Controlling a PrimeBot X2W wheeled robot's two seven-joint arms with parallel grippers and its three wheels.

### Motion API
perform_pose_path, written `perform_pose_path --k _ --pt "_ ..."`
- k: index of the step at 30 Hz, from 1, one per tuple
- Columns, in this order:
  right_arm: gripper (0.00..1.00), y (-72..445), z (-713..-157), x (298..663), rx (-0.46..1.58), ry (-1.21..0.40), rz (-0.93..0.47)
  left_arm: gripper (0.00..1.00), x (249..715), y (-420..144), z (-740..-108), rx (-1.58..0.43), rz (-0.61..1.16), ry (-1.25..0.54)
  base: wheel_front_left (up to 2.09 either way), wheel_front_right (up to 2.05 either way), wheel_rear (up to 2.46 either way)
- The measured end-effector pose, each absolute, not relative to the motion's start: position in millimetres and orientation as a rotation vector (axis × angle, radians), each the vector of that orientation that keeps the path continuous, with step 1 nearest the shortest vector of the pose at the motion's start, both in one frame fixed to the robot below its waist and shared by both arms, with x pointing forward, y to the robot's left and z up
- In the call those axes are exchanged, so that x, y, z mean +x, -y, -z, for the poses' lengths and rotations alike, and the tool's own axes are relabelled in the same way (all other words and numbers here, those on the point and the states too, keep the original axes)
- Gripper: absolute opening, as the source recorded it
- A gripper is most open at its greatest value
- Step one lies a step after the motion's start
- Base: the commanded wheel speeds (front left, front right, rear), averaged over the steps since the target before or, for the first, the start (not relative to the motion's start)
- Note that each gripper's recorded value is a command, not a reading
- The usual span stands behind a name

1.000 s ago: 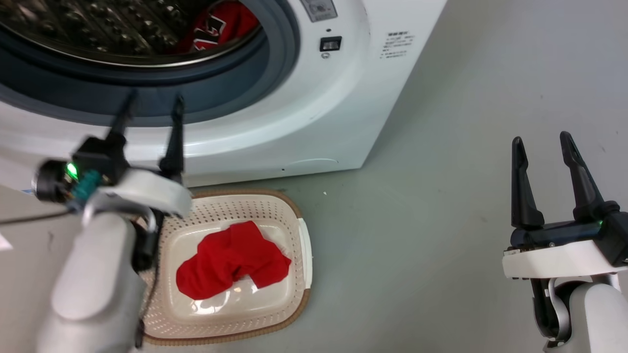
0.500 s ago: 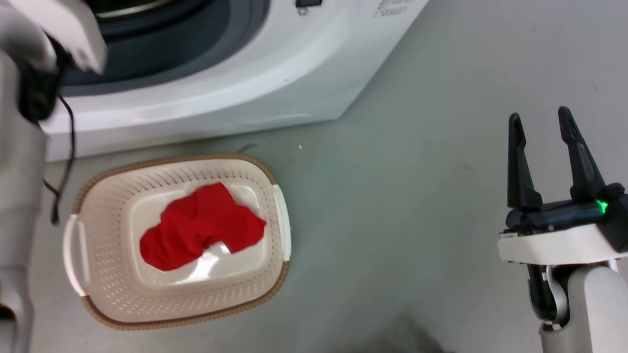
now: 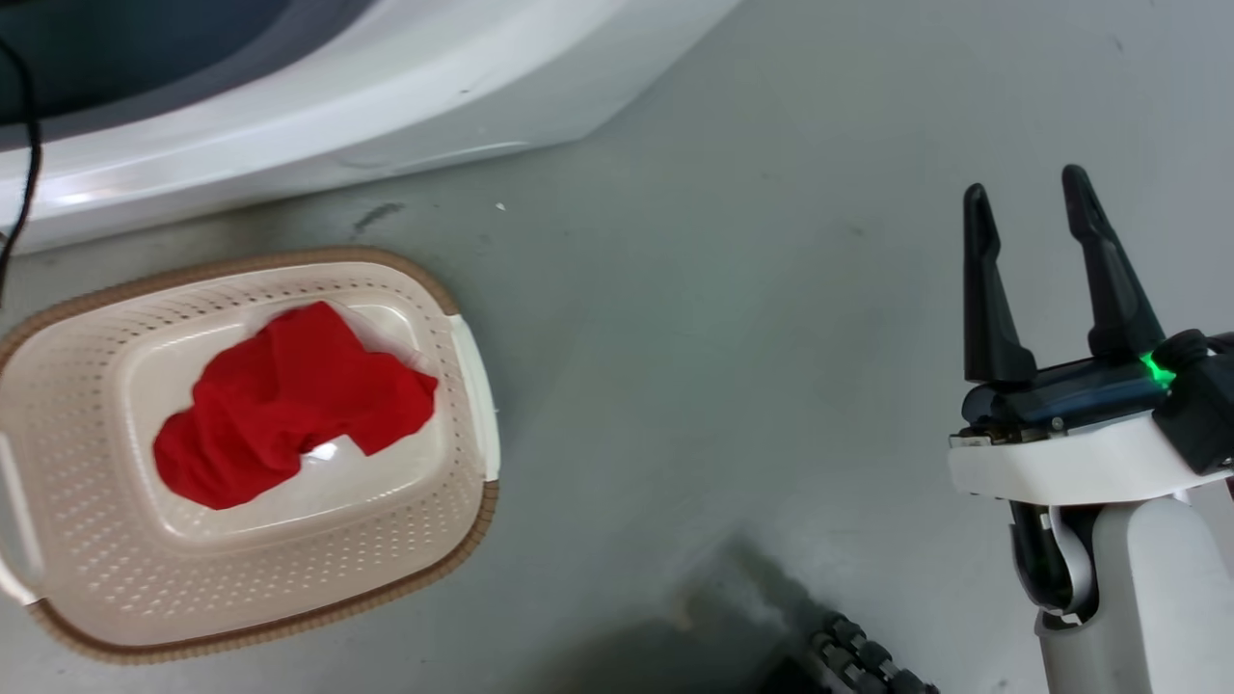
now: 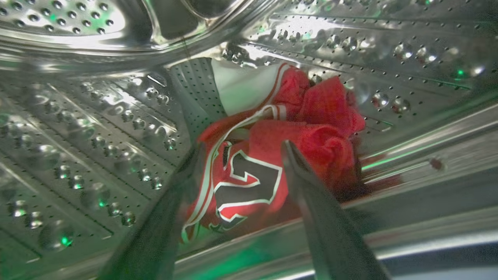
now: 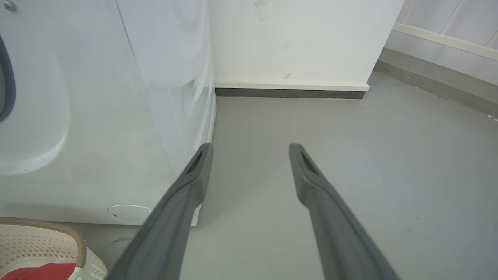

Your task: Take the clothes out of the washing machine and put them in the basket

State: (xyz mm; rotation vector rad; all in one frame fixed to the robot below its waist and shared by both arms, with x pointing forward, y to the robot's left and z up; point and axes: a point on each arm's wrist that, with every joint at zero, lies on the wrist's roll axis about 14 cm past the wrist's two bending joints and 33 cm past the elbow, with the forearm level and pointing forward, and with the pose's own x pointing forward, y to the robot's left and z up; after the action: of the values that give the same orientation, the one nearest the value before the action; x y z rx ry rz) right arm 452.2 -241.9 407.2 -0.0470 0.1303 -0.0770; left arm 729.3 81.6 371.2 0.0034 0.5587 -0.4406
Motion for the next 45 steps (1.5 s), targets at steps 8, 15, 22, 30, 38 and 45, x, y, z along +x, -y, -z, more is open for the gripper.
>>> perform_pose_path --k 8,15,22,30,38,45 --pt "1.00 245 -394 445 -0.051 -0.178 0.085 1.00 743 -78 -342 0.019 0.441 -0.678 0.00 0.00 0.00" --pt "1.00 244 -385 443 -0.044 -0.205 0.085 1.00 743 -71 -315 0.074 0.457 -0.774 0.00 0.00 0.00" --pt "1.00 247 -379 440 -0.042 -0.224 0.095 1.00 744 -68 -293 0.097 0.459 -0.811 0.00 0.00 0.00" --pt "1.00 249 -375 442 -0.043 -0.230 0.099 0.00 753 -71 -293 0.098 0.448 -0.747 0.00 0.00 0.00" --pt "1.00 244 -384 452 -0.044 -0.191 0.079 0.00 759 -81 -317 0.093 0.416 -0.634 0.00 0.00 0.00" --pt "1.00 243 -397 456 -0.060 -0.153 0.071 0.00 763 -89 -358 0.079 0.388 -0.493 0.00 0.00 0.00"
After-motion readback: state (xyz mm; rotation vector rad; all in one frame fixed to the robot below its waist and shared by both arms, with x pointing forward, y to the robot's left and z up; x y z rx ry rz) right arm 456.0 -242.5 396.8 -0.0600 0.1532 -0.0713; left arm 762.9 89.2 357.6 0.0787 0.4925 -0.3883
